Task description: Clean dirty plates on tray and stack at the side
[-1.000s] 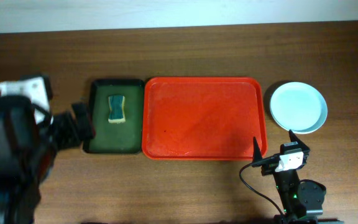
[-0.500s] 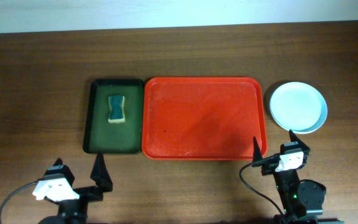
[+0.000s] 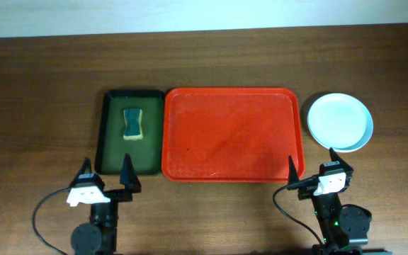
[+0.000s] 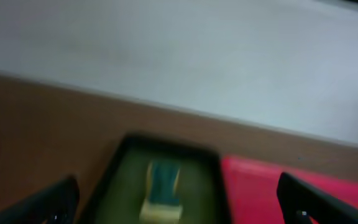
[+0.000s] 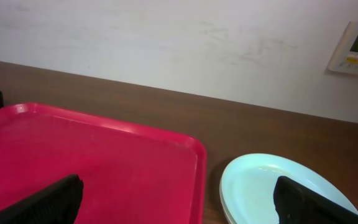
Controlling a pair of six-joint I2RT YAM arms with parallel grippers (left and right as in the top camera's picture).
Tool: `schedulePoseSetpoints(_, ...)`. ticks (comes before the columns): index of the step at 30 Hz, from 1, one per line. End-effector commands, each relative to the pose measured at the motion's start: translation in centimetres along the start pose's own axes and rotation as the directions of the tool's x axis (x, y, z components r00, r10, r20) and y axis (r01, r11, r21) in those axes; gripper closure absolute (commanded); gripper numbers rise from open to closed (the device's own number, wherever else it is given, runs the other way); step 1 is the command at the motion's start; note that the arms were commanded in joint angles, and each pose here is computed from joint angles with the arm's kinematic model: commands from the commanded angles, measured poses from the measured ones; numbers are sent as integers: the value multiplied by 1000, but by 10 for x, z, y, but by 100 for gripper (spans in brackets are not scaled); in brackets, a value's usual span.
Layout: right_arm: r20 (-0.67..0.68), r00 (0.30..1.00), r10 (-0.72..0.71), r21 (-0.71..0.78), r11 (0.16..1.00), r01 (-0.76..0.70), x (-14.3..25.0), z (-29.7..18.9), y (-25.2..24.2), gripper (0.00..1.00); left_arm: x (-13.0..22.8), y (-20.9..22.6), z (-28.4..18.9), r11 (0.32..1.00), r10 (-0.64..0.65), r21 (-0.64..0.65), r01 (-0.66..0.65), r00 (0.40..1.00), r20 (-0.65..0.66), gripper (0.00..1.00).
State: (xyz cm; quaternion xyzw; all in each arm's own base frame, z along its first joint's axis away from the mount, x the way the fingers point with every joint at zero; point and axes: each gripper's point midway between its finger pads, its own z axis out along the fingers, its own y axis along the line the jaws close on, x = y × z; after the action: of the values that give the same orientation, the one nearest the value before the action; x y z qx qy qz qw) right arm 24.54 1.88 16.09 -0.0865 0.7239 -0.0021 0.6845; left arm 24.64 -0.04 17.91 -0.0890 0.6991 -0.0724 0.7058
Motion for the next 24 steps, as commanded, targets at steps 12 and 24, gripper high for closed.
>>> schedulePoseSetpoints(12, -11, 1000, 12, 0, 1000, -12, 4, 0, 1, 2, 19, 10, -1, 992, 122, -34, -125, 990, -74, 1)
schedulePoseSetpoints(24, -11, 1000, 12, 0, 1000, -12, 4, 0, 1, 2, 19, 10, -1, 992, 122, -34, -125, 990, -73, 1)
